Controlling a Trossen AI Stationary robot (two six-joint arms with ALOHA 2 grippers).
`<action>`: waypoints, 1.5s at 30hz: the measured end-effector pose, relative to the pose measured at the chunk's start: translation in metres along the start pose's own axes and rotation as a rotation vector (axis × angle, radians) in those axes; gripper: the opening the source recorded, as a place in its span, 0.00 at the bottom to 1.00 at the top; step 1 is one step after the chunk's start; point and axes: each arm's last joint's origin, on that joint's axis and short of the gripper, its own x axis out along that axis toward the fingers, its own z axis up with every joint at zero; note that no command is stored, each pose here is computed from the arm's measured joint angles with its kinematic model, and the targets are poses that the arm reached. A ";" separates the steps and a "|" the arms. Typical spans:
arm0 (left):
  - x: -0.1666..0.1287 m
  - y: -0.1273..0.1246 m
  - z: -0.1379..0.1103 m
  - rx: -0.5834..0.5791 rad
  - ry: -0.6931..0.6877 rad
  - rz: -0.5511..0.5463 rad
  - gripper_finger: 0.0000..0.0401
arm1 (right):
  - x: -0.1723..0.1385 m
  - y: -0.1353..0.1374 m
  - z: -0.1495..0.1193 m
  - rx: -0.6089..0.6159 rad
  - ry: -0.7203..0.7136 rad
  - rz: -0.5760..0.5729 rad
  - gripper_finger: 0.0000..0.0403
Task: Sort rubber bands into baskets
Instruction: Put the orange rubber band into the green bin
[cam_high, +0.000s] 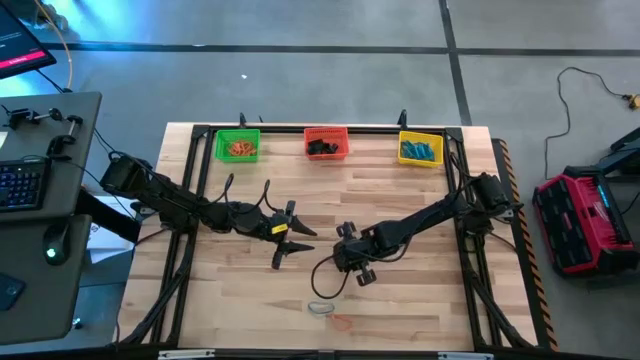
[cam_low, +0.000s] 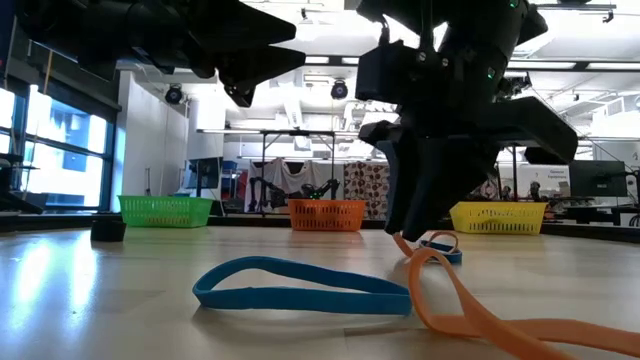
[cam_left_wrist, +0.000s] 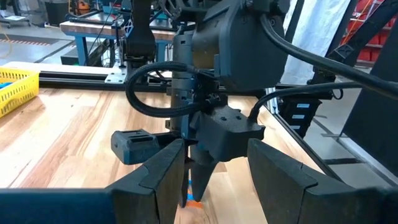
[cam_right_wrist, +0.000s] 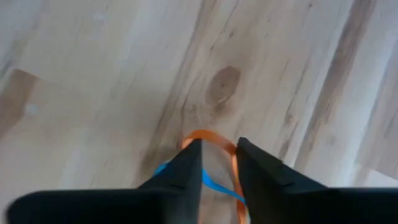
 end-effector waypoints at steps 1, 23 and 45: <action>0.000 0.000 0.000 0.000 0.000 0.000 0.42 | 0.000 -0.001 0.000 0.002 -0.002 0.013 0.19; 0.000 0.000 -0.003 0.002 0.028 0.003 0.42 | -0.037 -0.014 0.013 0.117 -0.036 -0.041 0.01; 0.000 0.000 -0.004 0.002 0.046 0.005 0.42 | 0.010 0.004 0.008 -0.069 0.058 -0.033 0.25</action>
